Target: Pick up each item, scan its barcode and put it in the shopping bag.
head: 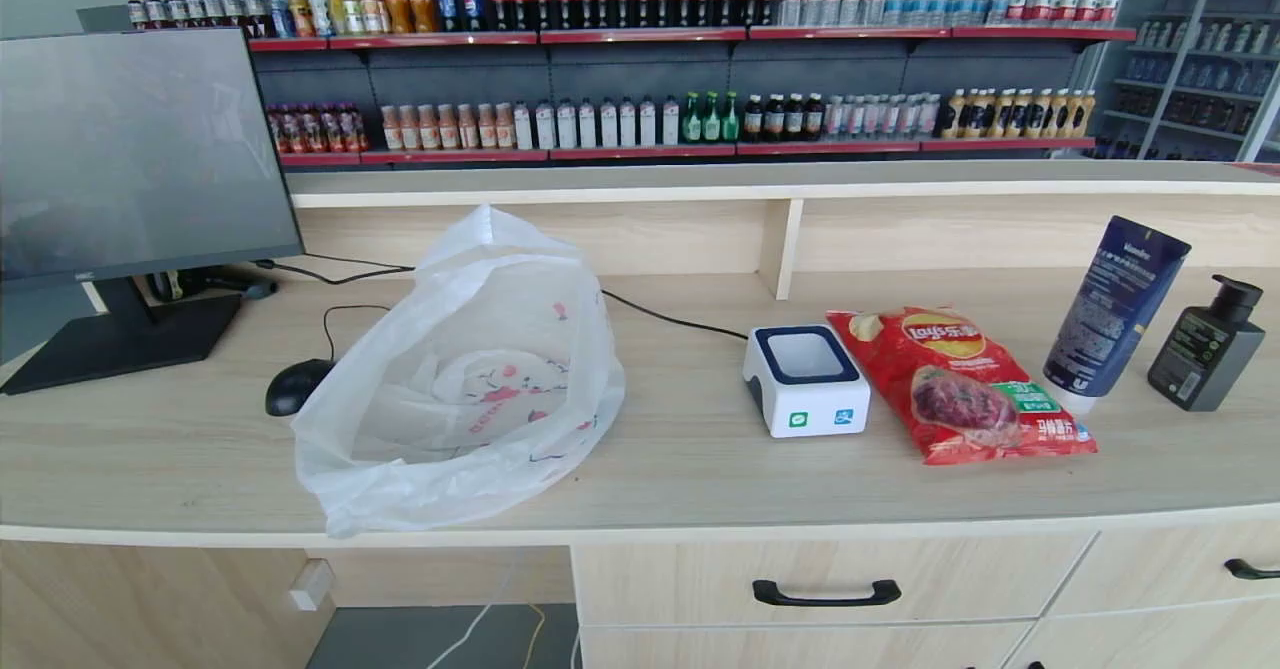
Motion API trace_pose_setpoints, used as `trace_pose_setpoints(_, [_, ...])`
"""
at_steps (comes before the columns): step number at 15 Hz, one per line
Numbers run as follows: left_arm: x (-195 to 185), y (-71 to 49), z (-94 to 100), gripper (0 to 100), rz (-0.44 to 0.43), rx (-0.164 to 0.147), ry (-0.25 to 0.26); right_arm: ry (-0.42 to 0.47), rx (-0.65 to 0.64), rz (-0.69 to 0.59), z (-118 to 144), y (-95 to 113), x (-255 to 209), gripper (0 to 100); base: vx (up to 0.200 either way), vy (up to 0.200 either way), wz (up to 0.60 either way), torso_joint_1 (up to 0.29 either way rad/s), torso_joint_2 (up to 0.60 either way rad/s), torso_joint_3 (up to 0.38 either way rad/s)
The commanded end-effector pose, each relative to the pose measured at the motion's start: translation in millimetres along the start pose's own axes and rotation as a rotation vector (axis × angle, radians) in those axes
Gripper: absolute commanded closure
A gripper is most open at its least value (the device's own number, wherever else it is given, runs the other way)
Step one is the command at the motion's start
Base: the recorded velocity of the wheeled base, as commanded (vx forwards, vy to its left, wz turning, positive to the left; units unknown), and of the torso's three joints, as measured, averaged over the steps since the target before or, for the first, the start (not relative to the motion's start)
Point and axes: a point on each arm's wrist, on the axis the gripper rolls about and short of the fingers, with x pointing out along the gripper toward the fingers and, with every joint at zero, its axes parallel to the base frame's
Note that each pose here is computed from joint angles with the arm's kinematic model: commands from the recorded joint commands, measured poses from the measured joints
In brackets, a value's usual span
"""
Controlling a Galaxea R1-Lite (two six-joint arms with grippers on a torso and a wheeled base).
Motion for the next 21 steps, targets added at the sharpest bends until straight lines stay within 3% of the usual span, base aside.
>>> trace_pose_setpoints(1, [0, 0.0, 0.0, 0, 0.000, 0.000, 0.000, 0.002, -0.002, 0.000, 0, 0, 0, 0, 0.000, 0.000, 0.00, 0.000, 0.00, 0.000])
trace_pose_setpoints(4, [0, 0.0, 0.0, 0, 0.000, 0.000, 0.000, 0.000, -0.001, 0.002, 0, 0, 0, 0, 0.000, 0.000, 0.00, 0.000, 0.00, 0.000])
trace_pose_setpoints(6, [0, 0.0, 0.0, 0, 0.000, 0.000, 0.000, -0.091, 0.004, 0.025, 22, 1, -6, 0, 0.000, 0.000, 0.00, 0.000, 0.00, 0.000])
trace_pose_setpoints(8, [0, 0.0, 0.0, 0, 0.000, 0.000, 0.000, -0.090, 0.002, 0.061, 41, 1, -18, 0, 0.000, 0.000, 0.00, 0.000, 0.00, 0.000])
trace_pose_setpoints(10, [0, 0.0, 0.0, 0, 0.000, 0.000, 0.000, -0.045, -0.004, 0.084, 48, 2, -23, 0, 0.000, 0.000, 0.00, 0.000, 0.00, 0.000])
trace_pose_setpoints(15, [0, 0.0, 0.0, 0, 0.000, 0.000, 0.000, 0.184, -0.053, 0.116, 137, 11, 44, 0, 0.000, 0.000, 0.00, 0.000, 0.00, 0.000])
trace_pose_setpoints(16, [0, 0.0, 0.0, 0, 0.000, 0.000, 0.000, 0.184, -0.053, 0.116, 137, 11, 44, 0, 0.000, 0.000, 0.00, 0.000, 0.00, 0.000])
trace_pose_setpoints(17, [0, 0.0, 0.0, 0, 0.000, 0.000, 0.000, 0.245, -0.005, 0.170, 142, 15, 76, 0, 0.000, 0.000, 0.00, 0.000, 0.00, 0.000])
trace_pose_setpoints(21, [0, 0.0, 0.0, 0, 0.000, 0.000, 0.000, 0.440, -0.027, 0.241, 130, 22, 115, 0, 0.000, 0.000, 0.00, 0.000, 0.00, 0.000])
